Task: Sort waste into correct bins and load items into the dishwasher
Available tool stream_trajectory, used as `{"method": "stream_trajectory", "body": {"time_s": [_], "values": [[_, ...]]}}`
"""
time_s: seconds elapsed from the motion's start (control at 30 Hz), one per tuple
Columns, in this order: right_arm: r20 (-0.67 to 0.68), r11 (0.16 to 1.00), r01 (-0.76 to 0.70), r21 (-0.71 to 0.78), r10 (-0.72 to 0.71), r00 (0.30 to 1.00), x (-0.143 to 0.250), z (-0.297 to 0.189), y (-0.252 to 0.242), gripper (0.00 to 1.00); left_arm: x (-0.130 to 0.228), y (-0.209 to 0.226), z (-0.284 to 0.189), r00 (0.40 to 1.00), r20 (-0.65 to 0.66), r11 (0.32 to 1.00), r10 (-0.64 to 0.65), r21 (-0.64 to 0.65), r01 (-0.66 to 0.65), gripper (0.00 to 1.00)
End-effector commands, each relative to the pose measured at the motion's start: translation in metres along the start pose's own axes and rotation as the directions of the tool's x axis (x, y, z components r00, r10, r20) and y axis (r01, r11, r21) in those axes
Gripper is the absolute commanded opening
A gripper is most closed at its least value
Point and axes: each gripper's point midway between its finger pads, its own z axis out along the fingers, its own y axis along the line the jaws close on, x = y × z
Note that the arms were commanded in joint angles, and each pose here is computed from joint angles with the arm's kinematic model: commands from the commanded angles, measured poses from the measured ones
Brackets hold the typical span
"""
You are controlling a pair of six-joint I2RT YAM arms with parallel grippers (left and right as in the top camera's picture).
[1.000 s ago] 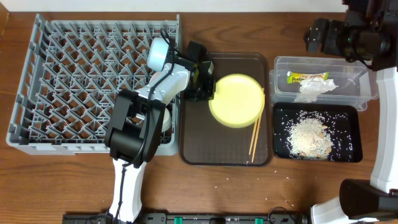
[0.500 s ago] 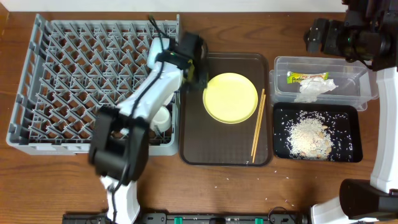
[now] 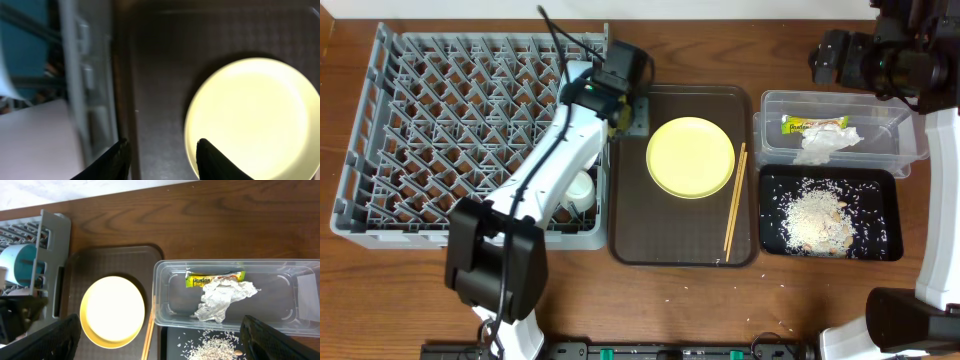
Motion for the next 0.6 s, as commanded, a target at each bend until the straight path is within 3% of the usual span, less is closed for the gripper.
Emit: {"method": "stream_trajectory", "body": {"time_s": [0.0, 0.57], "values": [[-0.007, 1.0, -0.005, -0.005, 0.005, 1.0, 0.002, 0.002, 0.003, 0.99, 0.015, -0.008, 0.022, 0.998, -0.052, 0.999, 0.042, -0.025, -0.044, 0.46], [-0.007, 1.0, -0.005, -0.005, 0.005, 1.0, 0.002, 0.002, 0.003, 0.99, 0.065, -0.022, 0.1, 0.973, -0.209, 0.993, 0.099, -0.049, -0.112, 0.52]]}}
